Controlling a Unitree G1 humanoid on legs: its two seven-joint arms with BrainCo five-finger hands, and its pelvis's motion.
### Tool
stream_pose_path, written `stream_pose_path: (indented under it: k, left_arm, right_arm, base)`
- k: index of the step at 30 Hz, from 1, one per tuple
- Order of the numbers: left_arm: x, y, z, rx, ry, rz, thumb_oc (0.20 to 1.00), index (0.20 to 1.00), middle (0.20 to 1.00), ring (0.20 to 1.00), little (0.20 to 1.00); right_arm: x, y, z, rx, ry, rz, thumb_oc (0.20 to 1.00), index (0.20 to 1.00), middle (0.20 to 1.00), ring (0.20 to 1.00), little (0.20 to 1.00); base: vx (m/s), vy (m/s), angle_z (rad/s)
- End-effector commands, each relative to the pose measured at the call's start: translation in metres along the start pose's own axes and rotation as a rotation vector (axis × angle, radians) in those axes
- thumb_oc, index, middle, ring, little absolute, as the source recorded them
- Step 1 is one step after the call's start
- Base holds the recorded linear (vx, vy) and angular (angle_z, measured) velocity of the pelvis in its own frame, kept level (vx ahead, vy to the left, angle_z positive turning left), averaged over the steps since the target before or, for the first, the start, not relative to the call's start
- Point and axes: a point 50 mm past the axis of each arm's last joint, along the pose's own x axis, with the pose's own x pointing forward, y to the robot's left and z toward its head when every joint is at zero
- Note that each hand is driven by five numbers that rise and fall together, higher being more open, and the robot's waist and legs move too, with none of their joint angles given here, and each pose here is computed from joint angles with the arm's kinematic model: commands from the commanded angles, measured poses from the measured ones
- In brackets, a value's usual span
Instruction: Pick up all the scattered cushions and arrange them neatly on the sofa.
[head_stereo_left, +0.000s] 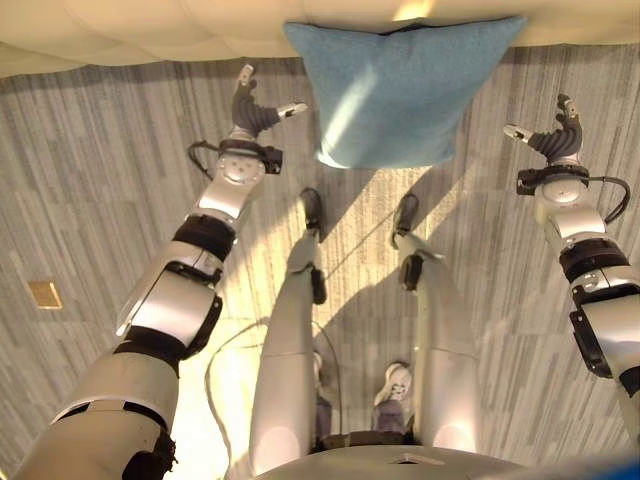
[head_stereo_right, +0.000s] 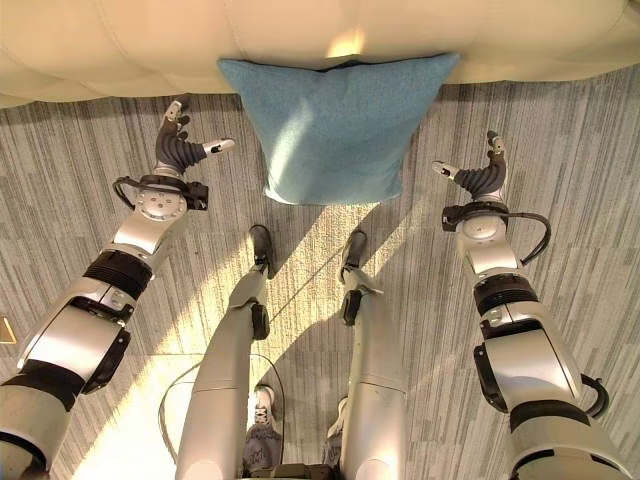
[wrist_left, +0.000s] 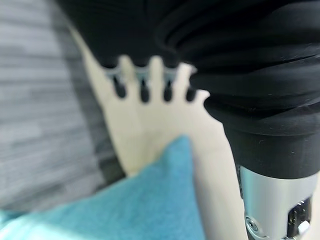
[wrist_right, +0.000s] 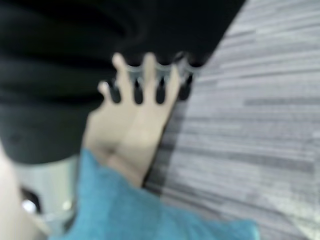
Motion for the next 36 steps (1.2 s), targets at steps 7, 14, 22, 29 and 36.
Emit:
stream_pose_path:
  k: [7, 14, 22, 29, 36]
  left_arm:
    - [-0.109, -0.017, -0.124, -0.129, 0.314, -0.080, 1.000, 1.000, 1.000, 1.000, 1.000]
    - [-0.192, 0.011, -0.195, 0.009, 0.621, -0.130, 1.000, 1.000, 1.000, 1.000, 1.000]
    - [-0.292, 0.019, -0.249, 0.121, 1.014, -0.245, 1.000, 1.000, 1.000, 1.000, 1.000]
    - [-0.297, 0.025, -0.251, 0.121, 1.038, -0.234, 1.000, 1.000, 1.000, 1.000, 1.000]
    - [-0.286, 0.028, -0.246, 0.094, 0.994, -0.217, 1.000, 1.000, 1.000, 1.000, 1.000]
  right_arm:
    - [-0.093, 0.007, -0.126, -0.093, 0.249, 0.154, 1.000, 1.000, 1.000, 1.000, 1.000]
    - [-0.159, -0.005, -0.192, -0.220, 0.498, 0.280, 1.000, 1.000, 1.000, 1.000, 1.000]
    - [-0.245, -0.014, -0.254, -0.199, 0.906, 0.313, 1.000, 1.000, 1.000, 1.000, 1.000]
    - [-0.240, -0.009, -0.251, -0.248, 0.879, 0.370, 1.000, 1.000, 1.000, 1.000, 1.000]
    - [-0.236, 0.000, -0.247, -0.270, 0.846, 0.425, 1.000, 1.000, 1.000, 1.000, 1.000]
  base:
    - [0.07, -0.045, 0.05]
    - [0.14, -0.008, 0.05]
    - [0.07, 0.009, -0.06]
    - [0.03, 0.047, -0.20]
    - [-0.01, 0.049, -0.16]
